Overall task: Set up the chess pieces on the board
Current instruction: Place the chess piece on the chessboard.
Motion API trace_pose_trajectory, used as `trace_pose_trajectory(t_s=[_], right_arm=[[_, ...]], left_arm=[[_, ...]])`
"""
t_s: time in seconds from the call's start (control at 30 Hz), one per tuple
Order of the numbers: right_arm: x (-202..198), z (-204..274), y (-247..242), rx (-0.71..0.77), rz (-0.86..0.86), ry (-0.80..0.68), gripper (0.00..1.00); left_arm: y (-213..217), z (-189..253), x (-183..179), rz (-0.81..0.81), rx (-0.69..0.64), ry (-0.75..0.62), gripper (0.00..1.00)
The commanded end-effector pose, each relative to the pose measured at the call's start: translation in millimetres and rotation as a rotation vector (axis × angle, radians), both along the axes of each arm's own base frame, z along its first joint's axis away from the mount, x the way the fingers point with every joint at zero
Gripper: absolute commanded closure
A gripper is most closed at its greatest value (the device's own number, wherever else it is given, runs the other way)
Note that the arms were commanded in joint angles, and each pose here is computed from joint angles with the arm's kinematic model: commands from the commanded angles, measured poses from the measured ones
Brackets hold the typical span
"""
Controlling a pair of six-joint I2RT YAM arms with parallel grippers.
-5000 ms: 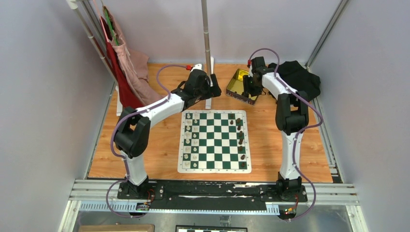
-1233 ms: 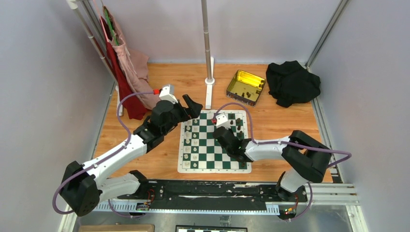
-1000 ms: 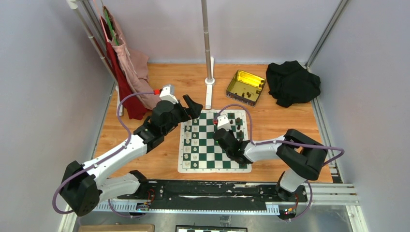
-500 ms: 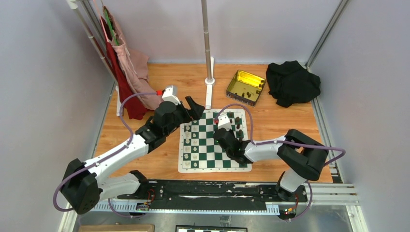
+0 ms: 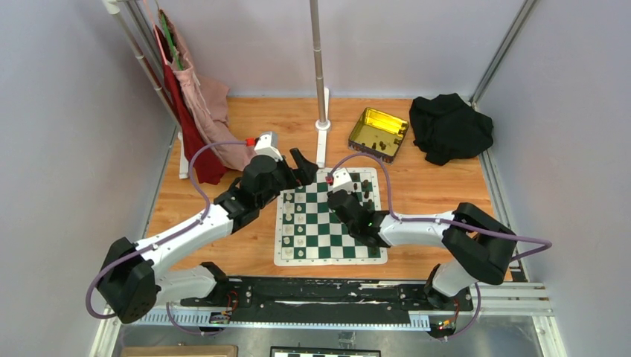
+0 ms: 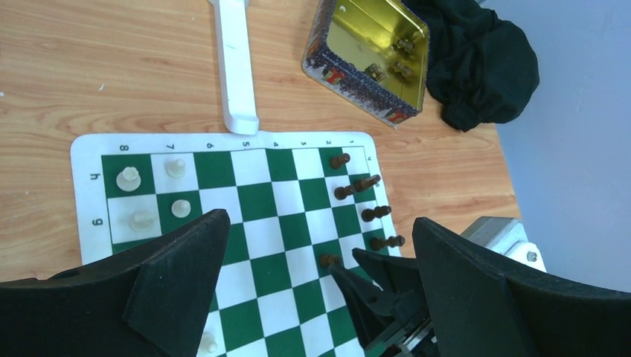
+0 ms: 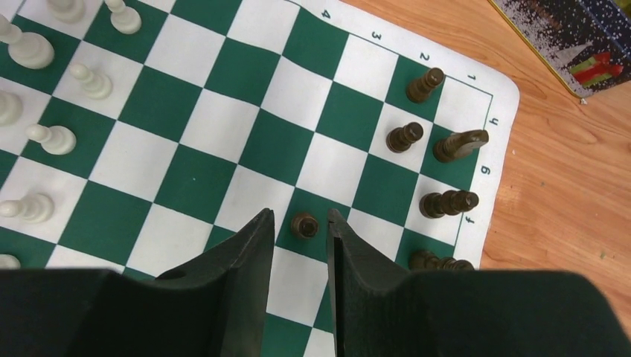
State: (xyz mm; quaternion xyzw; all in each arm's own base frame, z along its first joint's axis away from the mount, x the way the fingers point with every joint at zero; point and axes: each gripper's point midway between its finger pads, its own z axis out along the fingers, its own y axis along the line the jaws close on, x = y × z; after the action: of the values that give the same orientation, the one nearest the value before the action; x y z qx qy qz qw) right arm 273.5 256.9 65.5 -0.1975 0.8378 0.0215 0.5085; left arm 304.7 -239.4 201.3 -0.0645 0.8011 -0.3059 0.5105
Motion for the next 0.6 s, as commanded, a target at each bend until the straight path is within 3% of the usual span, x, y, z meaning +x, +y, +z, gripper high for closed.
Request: trace_pose_trajectory(t_s=[0.0,0.57], right_arm=[[3.9,14.5,3.2,0.004,0.013,0.008,0.64],[11.9,4.4,-4.1,0.029,-0.02,0.145,0.64]], left_arm=[[-7.3,23.8,10.1,0.007,-0.028,-0.063,0.0],[-15.0,19.5,14.1,-0.007,-0.023,-0.054,0.0]])
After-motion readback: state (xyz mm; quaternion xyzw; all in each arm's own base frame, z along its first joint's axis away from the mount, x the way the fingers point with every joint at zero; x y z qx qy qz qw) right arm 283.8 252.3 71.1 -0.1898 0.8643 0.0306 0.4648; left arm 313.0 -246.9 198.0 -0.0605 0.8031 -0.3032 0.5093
